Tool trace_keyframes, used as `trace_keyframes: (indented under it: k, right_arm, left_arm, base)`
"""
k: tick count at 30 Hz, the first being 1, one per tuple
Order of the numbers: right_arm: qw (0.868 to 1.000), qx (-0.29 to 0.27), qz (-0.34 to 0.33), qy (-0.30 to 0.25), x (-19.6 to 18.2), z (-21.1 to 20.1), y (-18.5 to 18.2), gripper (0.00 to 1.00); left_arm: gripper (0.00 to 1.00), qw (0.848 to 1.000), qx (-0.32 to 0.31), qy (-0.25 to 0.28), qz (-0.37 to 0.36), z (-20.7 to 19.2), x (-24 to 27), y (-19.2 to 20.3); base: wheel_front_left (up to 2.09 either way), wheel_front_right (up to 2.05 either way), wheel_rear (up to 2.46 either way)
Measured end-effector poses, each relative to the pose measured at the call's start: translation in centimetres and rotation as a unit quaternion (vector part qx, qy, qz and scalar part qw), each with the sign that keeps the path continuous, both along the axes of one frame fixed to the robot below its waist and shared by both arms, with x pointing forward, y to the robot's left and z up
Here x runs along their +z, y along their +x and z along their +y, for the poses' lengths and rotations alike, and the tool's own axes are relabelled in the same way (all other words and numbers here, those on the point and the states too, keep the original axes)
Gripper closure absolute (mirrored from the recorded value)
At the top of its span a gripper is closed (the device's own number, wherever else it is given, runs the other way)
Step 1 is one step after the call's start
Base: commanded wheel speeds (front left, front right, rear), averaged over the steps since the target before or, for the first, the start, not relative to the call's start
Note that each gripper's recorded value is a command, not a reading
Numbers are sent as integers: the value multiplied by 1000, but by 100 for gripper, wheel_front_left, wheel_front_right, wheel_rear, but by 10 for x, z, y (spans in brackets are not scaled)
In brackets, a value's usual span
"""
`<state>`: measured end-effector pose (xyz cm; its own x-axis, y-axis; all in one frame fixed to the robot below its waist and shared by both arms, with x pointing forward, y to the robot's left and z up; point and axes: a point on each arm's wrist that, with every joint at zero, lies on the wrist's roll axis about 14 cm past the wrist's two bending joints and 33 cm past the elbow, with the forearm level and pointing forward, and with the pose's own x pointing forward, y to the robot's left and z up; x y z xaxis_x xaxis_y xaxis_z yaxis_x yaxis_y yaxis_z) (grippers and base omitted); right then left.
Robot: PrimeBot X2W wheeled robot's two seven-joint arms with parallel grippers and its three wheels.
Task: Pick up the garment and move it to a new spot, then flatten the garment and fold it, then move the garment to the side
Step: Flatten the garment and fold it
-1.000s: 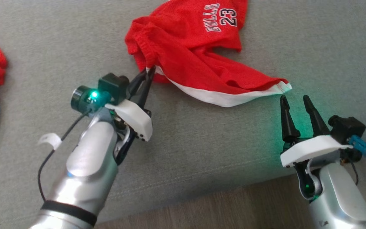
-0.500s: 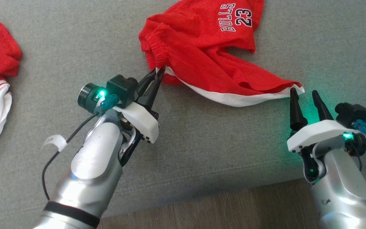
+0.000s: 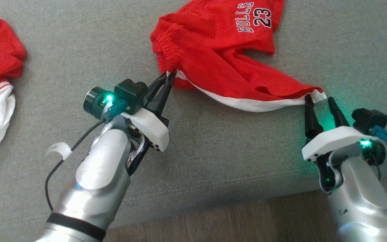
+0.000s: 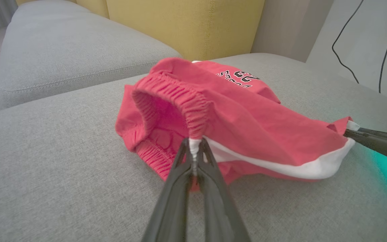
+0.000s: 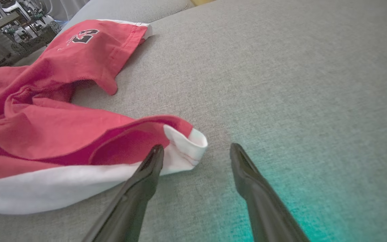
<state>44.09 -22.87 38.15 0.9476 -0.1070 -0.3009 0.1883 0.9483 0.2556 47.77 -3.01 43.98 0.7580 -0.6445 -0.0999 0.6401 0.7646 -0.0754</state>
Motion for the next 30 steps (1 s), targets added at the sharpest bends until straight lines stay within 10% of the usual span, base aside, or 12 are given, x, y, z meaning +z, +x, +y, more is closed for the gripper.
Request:
trace_keyframes:
  k: [3,9,21,30]
  right_arm:
    - [1000,4,2,4,-2,4,0,4]
    - [1000,11,5,5,-4,9,1,100]
    - [999,38,-37,9,23,26,12,100]
    - [979,94,-170,56,128,65,29,100]
  left_arm:
    - [100,1000,1,0,0,1,0,0]
    - [100,1000,4,1,0,3,0,0]
    - [100,1000,4,2,-11,6,10,-6]
    - [100,998,8,-15,-53,25,52,-33]
  base:
    - [0,0,0]
    - [0,0,0]
    - [0,0,0]
    - [0,0,0]
